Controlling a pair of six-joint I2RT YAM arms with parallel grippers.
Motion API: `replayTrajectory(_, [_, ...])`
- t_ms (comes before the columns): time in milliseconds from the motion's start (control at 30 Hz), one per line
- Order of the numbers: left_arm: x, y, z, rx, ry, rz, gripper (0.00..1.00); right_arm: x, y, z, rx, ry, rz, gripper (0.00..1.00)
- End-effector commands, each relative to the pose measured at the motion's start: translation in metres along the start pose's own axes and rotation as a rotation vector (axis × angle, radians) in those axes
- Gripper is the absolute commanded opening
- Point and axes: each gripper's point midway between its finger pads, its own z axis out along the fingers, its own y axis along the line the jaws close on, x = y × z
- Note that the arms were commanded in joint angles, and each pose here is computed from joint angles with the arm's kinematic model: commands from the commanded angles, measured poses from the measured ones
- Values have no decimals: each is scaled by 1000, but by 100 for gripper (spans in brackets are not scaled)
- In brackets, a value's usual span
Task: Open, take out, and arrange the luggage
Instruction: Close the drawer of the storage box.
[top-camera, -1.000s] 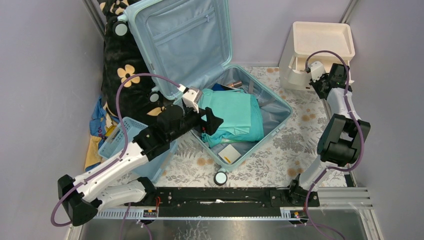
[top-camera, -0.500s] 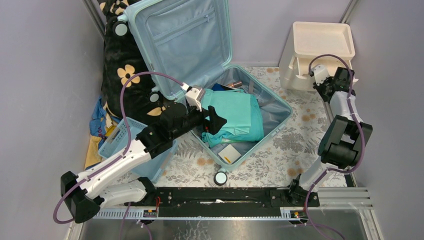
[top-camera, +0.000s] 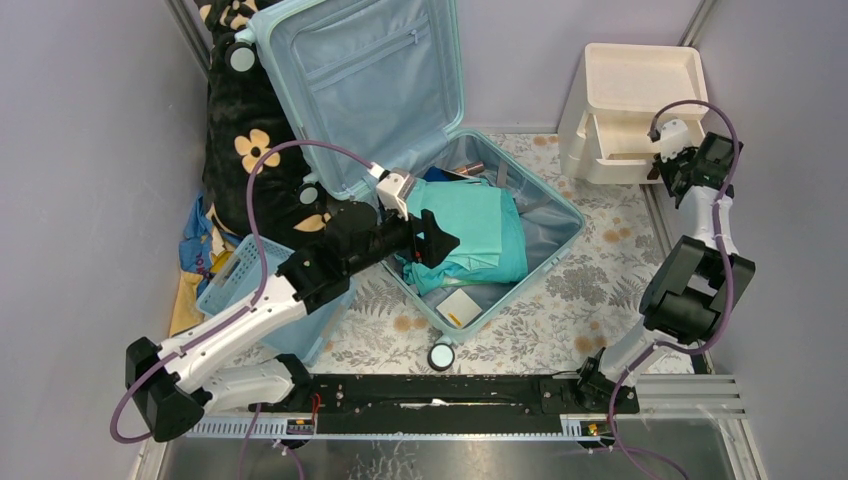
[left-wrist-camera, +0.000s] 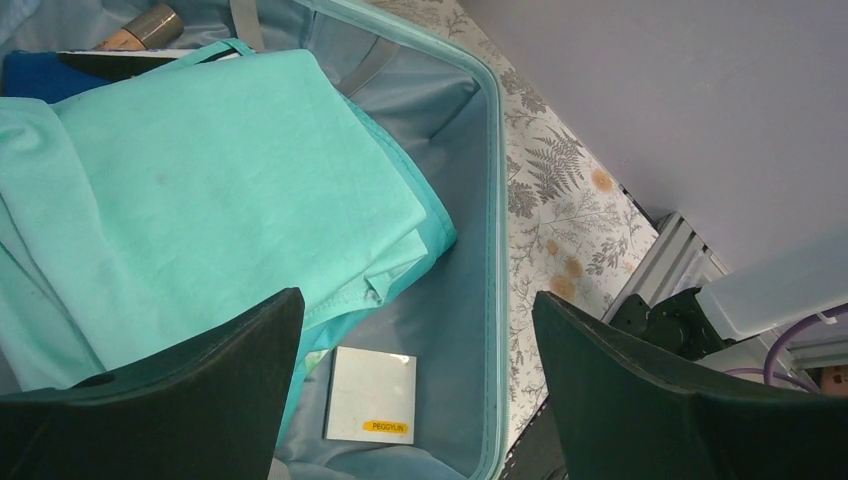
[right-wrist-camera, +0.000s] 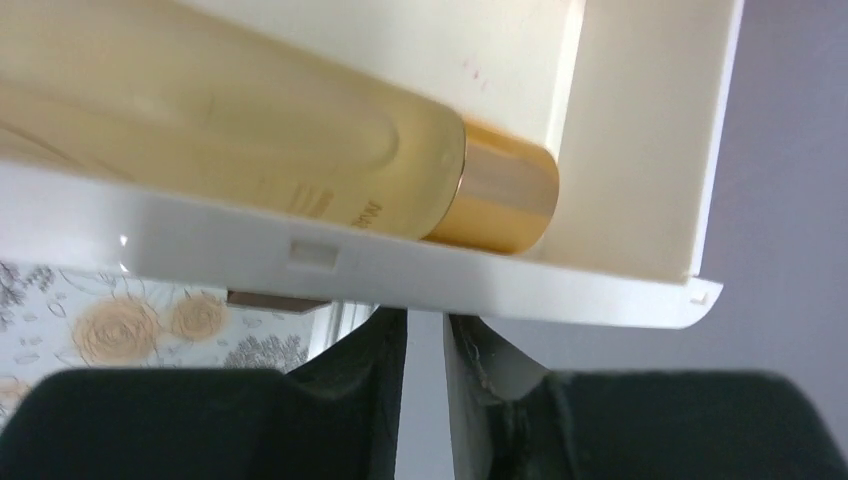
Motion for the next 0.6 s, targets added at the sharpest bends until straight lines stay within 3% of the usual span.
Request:
replayTrajectory(0, [-29, -11, -8, 44, -108, -16, 91, -49, -13, 6, 20, -178, 85, 26])
replayTrajectory(567, [-22, -4, -17, 27, -128, 18, 91, -113, 36, 3, -330, -402, 344, 25])
